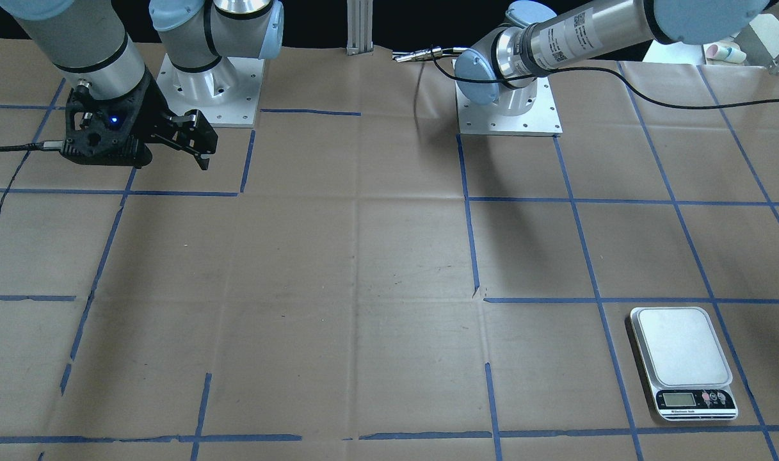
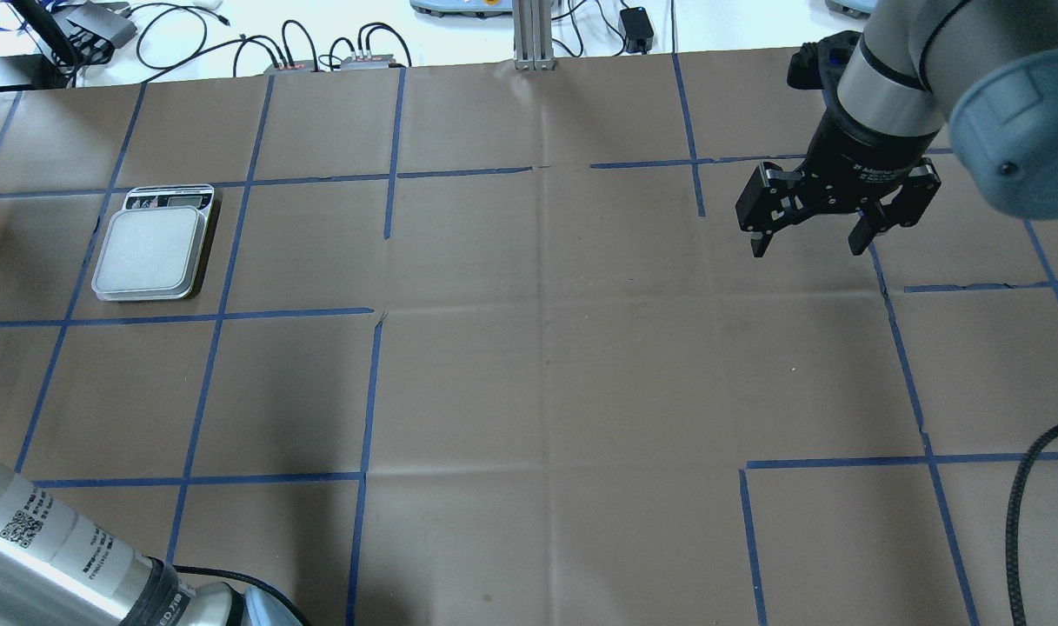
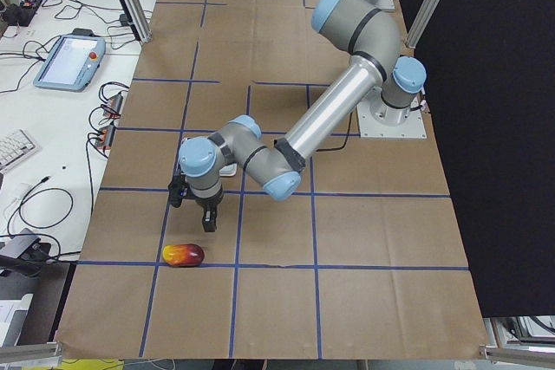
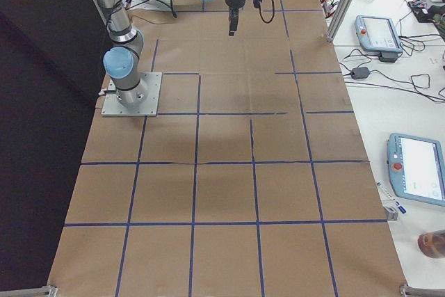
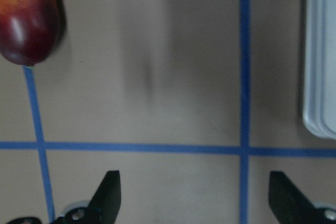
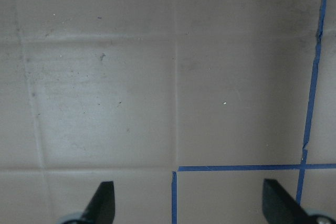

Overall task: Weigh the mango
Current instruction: 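Move the left gripper down toward the red-yellow mango near the table edge, then close the left gripper on the mango and lift it, then carry the mango with the left gripper over the white electronic scale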

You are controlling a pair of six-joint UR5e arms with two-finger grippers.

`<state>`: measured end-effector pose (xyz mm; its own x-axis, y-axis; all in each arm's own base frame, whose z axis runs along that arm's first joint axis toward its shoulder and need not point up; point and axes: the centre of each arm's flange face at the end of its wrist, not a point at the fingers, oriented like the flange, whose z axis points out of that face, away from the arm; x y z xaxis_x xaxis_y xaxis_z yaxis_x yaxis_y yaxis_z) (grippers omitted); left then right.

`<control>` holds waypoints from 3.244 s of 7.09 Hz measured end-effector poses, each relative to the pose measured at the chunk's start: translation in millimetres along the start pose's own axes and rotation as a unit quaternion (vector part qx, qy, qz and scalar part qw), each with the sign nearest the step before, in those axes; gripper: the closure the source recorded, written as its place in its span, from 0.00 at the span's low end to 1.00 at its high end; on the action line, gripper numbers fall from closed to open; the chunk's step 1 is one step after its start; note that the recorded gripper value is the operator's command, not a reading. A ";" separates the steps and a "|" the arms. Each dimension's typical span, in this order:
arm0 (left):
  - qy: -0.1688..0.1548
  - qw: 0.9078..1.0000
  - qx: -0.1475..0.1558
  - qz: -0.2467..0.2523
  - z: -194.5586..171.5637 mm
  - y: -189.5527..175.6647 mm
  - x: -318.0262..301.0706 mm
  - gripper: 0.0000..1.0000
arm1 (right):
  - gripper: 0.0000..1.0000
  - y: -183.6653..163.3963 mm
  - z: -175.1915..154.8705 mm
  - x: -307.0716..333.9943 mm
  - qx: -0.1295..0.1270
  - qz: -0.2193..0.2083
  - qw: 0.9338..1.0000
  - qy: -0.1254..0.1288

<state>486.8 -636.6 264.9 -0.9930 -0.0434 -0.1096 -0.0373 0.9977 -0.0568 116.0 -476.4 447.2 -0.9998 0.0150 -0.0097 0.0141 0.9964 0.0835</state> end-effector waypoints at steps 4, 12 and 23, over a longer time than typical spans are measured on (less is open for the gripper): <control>0.005 0.999 0.035 -0.003 47.5 -47.3 -51.6 0.00 | 0.00 0.0 0.0 0.0 0.000 0.000 1.000 0.000; 0.047 0.998 0.029 -0.004 91.2 -56.0 -50.4 0.82 | 0.00 0.0 0.0 0.0 0.000 0.000 1.000 0.000; 0.042 0.995 -0.040 0.078 -9.5 -24.8 241.0 0.92 | 0.00 0.0 0.0 0.0 0.000 0.000 1.000 0.000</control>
<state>247.3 -671.2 249.3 -0.9933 0.1126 -0.0265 0.1116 0.9931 0.0346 116.0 -476.4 447.2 -0.9998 0.0149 -0.0097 0.0141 0.9964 0.0834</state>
